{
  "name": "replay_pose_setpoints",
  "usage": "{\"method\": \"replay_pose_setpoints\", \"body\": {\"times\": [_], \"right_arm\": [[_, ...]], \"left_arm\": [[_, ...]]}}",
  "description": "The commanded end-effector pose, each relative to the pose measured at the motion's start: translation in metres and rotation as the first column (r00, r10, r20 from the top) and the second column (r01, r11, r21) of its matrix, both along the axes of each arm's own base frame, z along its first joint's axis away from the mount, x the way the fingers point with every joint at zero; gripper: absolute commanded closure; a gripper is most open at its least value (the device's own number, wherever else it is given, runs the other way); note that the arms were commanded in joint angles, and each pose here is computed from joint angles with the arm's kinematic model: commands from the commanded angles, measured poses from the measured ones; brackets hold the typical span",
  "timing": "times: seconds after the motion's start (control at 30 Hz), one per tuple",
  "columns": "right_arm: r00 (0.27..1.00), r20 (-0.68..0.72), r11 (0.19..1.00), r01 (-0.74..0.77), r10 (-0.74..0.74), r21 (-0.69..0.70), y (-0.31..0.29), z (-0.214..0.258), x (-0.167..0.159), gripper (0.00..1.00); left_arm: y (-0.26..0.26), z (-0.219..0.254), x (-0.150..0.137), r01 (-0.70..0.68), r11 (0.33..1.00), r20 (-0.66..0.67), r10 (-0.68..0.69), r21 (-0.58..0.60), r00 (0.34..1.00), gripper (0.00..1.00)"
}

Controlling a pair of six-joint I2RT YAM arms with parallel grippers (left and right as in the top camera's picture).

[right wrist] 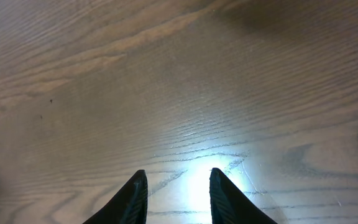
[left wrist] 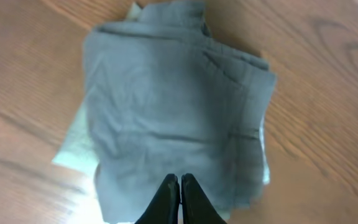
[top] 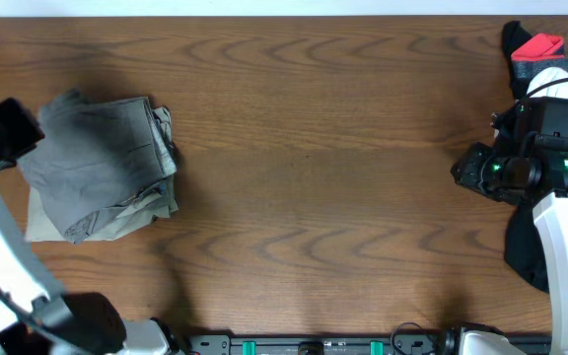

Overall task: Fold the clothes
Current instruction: 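Lower the shorts onto the khaki pants and open the left gripper, then press the stacked shorts flat with the left gripper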

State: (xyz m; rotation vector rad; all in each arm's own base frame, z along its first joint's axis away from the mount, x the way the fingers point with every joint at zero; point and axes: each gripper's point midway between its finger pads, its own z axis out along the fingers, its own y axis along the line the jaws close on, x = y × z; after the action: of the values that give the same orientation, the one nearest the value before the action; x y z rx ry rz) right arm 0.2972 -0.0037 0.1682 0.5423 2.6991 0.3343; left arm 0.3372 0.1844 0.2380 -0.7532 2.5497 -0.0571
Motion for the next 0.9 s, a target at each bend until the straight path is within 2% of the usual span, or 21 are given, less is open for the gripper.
{"method": "replay_pose_setpoints", "body": {"times": [0.0,0.17,0.4,0.63,0.87], "right_arm": [[1.0,-0.006,1.0,0.015,-0.015,0.005,0.0,0.0,-0.001,0.69],[1.0,-0.014,1.0,0.015,-0.015,0.006,0.0,0.0,-0.003,0.69],[1.0,-0.013,1.0,0.015,-0.015,0.006,0.0,0.0,-0.003,0.69],[1.0,-0.01,1.0,0.015,-0.015,0.005,0.0,0.0,-0.002,0.69],[1.0,-0.018,1.0,0.014,-0.014,0.005,0.0,-0.001,-0.004,0.7]], "left_arm": [[0.011,-0.084,-0.002,-0.116,0.99,-0.176,0.099,-0.086,0.979,0.94],[0.015,-0.175,-0.004,-0.169,0.973,-0.318,0.113,-0.155,0.942,0.94],[0.009,-0.247,-0.002,-0.173,0.963,-0.421,0.072,-0.208,0.904,0.94],[-0.036,-0.275,0.009,-0.056,0.971,-0.475,-0.064,-0.233,0.877,0.94],[-0.088,-0.277,0.025,0.08,0.981,-0.508,-0.159,-0.175,0.846,0.94]]}}
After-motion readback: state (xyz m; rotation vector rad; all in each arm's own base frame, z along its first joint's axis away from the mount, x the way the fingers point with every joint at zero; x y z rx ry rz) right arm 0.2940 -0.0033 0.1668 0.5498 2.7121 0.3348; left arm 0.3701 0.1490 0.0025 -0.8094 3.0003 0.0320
